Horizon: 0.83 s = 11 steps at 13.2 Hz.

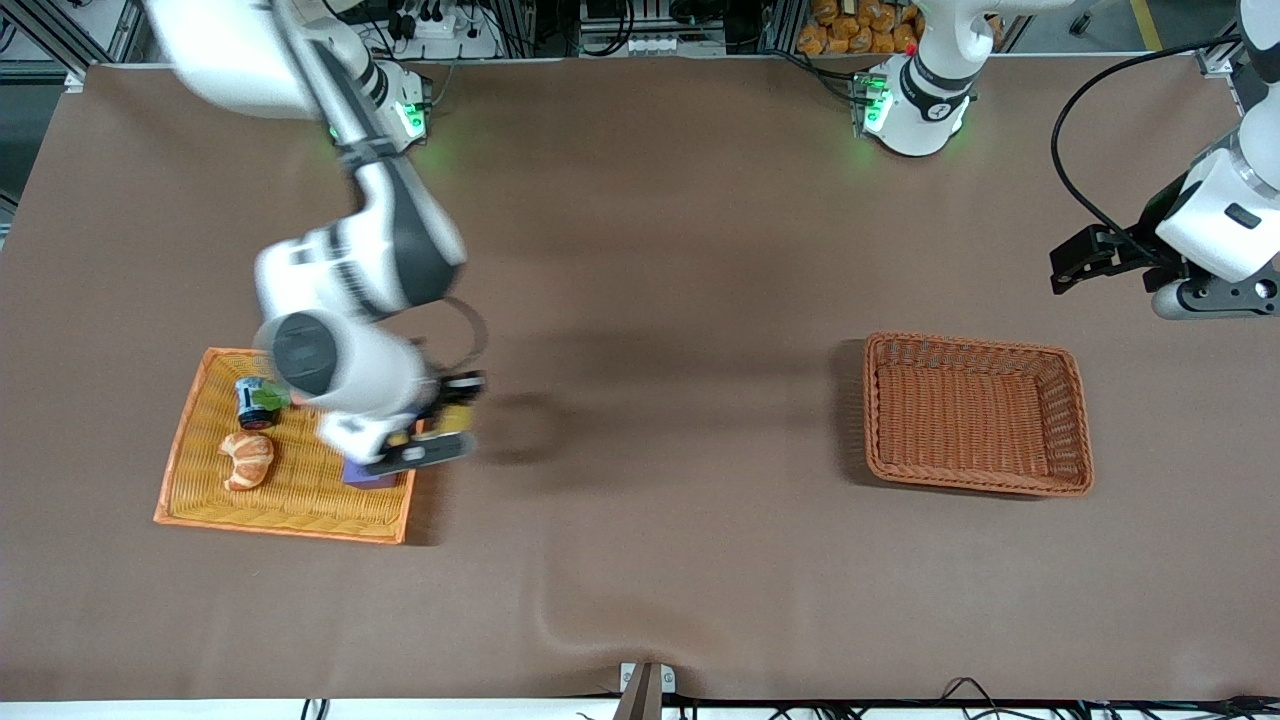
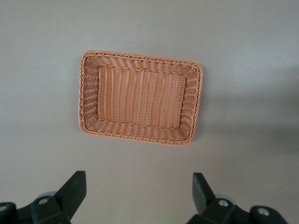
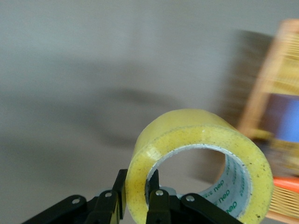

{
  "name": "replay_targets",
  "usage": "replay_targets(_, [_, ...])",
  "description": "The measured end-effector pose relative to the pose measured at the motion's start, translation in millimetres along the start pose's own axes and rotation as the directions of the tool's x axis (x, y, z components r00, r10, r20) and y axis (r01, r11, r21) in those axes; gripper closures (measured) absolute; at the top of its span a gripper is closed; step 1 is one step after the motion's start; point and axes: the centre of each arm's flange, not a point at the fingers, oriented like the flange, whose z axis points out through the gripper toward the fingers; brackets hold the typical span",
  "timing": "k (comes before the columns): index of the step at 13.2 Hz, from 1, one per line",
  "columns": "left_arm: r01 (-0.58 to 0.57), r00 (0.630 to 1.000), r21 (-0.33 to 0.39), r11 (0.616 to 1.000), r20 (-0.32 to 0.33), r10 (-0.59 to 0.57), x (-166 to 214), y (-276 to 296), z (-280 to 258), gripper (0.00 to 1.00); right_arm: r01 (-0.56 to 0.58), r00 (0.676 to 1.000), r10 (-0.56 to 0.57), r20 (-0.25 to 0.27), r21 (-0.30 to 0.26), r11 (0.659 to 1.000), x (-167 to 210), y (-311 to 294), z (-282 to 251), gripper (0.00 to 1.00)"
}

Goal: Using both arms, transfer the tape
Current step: 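Carry the tape roll toward the table middle and set it down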

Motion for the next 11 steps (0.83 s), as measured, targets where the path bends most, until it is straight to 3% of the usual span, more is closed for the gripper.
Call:
replay_targets(2, [0.001, 1.000, 0.000, 1.000, 0.000, -0.001, 0.1, -0.8, -0.2, 0.00, -0.019, 0.998, 0.022, -0.054, 0.050, 0.999, -6.7, -67.7, 36.2, 0.78])
replay_targets(8, [0.000, 1.000, -0.001, 1.000, -0.007, 0.000, 0.6, 0.1, -1.4, 0.00, -0.029, 0.990, 0.049, -0.136, 0.146, 0.989, -49.6, -218.7, 168.3, 0.78])
replay_targets(10, [-0.005, 1.000, -0.002, 1.000, -0.014, 0.005, 1.0, 2.9, -2.1, 0.00, -0.044, 0.988, 0.067, -0.142, 0.159, 0.986, -48.2, -231.9, 175.4, 0.63])
replay_targets(11, [-0.008, 1.000, -0.002, 1.000, -0.015, 0.008, 0.9, 4.6, -2.1, 0.00, -0.050, 0.988, 0.072, -0.139, 0.159, 0.986, -43.1, -229.5, 167.4, 0.52])
